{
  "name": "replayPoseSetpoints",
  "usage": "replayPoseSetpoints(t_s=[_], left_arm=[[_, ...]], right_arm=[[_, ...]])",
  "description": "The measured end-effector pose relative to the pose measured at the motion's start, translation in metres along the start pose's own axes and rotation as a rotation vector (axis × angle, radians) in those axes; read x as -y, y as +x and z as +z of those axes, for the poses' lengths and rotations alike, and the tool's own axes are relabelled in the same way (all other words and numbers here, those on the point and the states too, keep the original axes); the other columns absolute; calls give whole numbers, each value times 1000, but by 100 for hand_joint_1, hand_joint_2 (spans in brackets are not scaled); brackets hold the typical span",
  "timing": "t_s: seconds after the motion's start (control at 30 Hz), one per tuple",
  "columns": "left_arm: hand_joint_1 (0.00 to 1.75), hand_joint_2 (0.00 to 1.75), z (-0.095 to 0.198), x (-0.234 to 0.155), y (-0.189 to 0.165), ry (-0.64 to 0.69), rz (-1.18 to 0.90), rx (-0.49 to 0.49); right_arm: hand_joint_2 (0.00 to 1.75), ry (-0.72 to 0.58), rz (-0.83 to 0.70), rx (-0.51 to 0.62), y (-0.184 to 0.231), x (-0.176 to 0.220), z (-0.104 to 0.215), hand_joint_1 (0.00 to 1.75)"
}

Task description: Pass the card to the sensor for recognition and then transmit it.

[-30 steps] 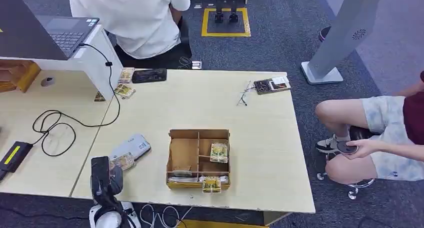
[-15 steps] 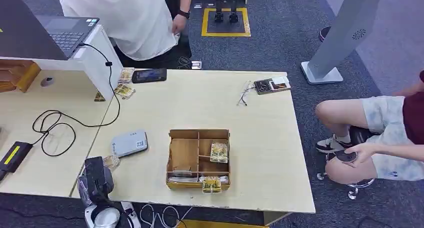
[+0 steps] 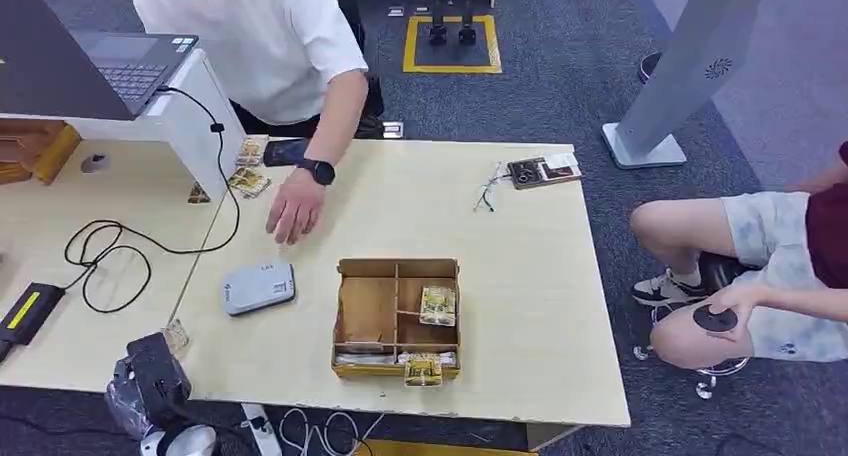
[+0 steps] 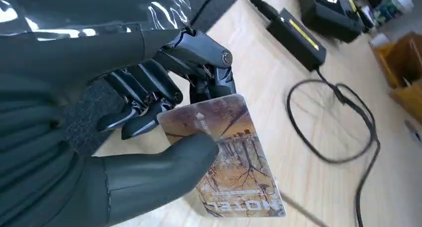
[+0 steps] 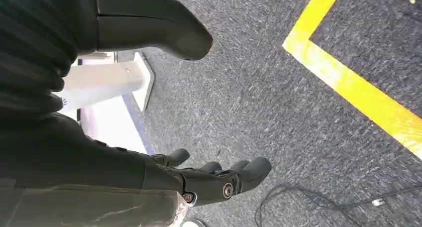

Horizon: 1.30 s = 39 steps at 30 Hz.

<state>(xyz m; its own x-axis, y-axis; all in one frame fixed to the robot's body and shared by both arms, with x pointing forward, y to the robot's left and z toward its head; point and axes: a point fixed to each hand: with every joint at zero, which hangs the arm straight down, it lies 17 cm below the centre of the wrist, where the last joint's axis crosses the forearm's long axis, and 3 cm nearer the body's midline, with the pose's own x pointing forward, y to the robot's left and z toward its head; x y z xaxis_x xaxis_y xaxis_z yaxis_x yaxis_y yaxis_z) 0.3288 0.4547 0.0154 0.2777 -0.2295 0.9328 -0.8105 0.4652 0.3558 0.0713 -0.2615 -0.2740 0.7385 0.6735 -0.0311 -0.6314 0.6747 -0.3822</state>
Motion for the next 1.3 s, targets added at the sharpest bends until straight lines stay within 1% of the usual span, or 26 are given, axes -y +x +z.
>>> replayPoseSetpoints(t_s=[0.1, 0.23, 0.43, 0.53, 0.63, 0.77, 0.83, 0.93, 1.1, 1.23, 1.3], left_arm=[[175, 175, -7, -15, 2, 50, 27, 13], [175, 175, -14, -35, 12, 116, 62, 55], [175, 175, -25, -56, 53, 175, 70, 204], [175, 175, -29, -62, 80, 187, 52, 287], [175, 175, -30, -61, 118, 181, 20, 397], [175, 175, -24, -58, 170, 175, -14, 545], [175, 175, -17, -52, 199, 163, -57, 636], [175, 175, -6, -45, 232, 155, -101, 740], [175, 175, 11, -40, 269, 161, -174, 886], [175, 175, 21, -39, 284, 169, -241, 976], [175, 175, 25, -35, 287, 166, -277, 1003]], right_arm=[[175, -1, 4, 3, 1, 0, 0, 0], [175, -2, 10, 6, 2, 1, 0, 0], [175, -5, 12, 6, 2, 1, 0, 0], [175, -6, 12, 5, 2, 1, 0, 0], [175, -7, 14, 6, 2, 1, 0, 0], [175, -10, 23, 11, 3, 2, 0, 0], [175, -10, 30, 16, 4, 2, 0, 0], [175, -8, 38, 22, 6, 1, 0, 0], [175, -6, 55, 38, 9, 1, 1, 0], [175, -1, 65, 43, 10, 0, 1, 0], [175, 0, 69, 45, 10, -1, 1, 0]])
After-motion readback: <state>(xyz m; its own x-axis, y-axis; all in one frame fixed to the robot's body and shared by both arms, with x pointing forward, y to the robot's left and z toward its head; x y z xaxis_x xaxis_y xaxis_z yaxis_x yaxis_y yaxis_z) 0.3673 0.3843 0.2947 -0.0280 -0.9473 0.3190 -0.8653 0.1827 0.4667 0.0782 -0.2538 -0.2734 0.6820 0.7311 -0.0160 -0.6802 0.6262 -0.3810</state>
